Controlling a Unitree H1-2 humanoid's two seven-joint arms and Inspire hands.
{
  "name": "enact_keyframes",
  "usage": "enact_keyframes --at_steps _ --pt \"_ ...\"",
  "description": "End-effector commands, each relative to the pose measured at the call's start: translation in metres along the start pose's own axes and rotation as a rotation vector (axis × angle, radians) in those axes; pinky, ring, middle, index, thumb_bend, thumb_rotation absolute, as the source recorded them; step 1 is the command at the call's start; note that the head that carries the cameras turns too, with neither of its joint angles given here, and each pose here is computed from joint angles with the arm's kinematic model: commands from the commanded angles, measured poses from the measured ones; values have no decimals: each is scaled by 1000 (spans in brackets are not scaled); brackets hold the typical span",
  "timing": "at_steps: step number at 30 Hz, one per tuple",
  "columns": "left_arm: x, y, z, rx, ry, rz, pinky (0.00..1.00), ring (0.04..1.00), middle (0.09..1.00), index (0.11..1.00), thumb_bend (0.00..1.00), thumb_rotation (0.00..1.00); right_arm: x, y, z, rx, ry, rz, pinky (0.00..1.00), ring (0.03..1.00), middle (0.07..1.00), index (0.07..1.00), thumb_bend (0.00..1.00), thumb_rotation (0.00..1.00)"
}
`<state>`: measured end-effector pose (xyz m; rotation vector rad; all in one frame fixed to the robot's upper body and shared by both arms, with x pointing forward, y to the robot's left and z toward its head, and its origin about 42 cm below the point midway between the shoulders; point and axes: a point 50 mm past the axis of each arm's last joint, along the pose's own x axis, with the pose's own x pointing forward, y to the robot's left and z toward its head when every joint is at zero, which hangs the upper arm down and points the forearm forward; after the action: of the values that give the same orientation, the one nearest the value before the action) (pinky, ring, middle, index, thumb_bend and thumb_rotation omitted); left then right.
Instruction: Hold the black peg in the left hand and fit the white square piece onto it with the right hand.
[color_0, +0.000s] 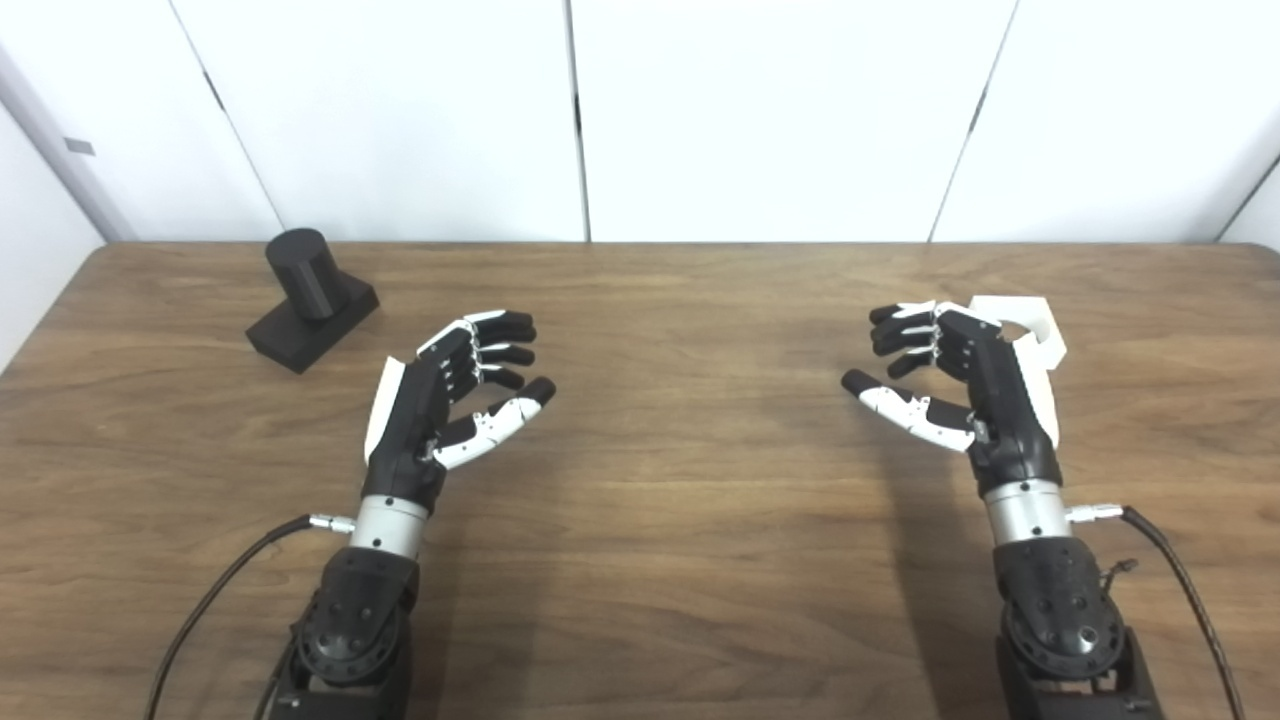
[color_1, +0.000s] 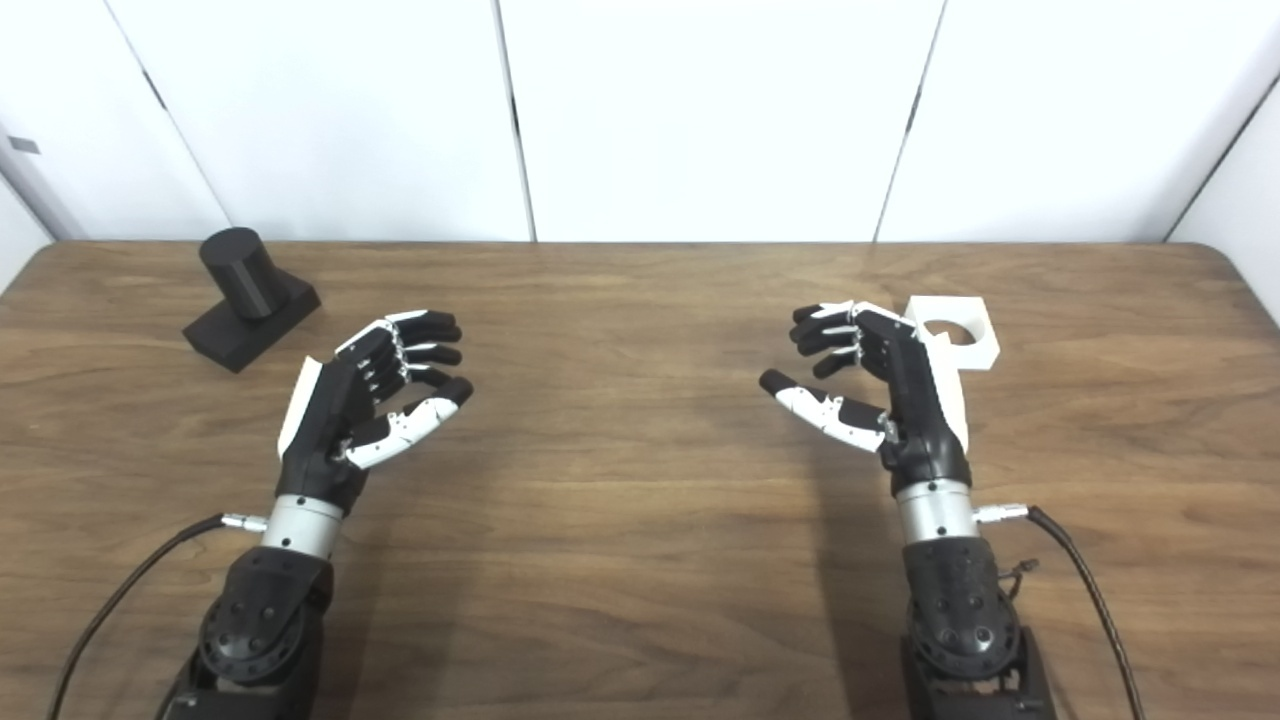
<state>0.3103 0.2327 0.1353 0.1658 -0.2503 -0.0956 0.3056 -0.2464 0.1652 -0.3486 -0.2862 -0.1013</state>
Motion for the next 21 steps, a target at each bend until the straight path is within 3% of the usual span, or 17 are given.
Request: enact_keyframes --at_steps 1,11,21 --pt "11 3 13 11 -73 -7 585 659 705 679 660 173 8 -4 13 6 -91 -17 456 573 659 496 501 130" --pt "11 3 10 18 -76 -13 579 656 706 680 670 201 8 -3 13 9 -92 -15 456 575 658 496 501 131" --pt "2 -2 0 14 -72 -20 576 653 699 677 641 149 0 -2 3 -3 -93 -13 450 565 653 496 501 130"
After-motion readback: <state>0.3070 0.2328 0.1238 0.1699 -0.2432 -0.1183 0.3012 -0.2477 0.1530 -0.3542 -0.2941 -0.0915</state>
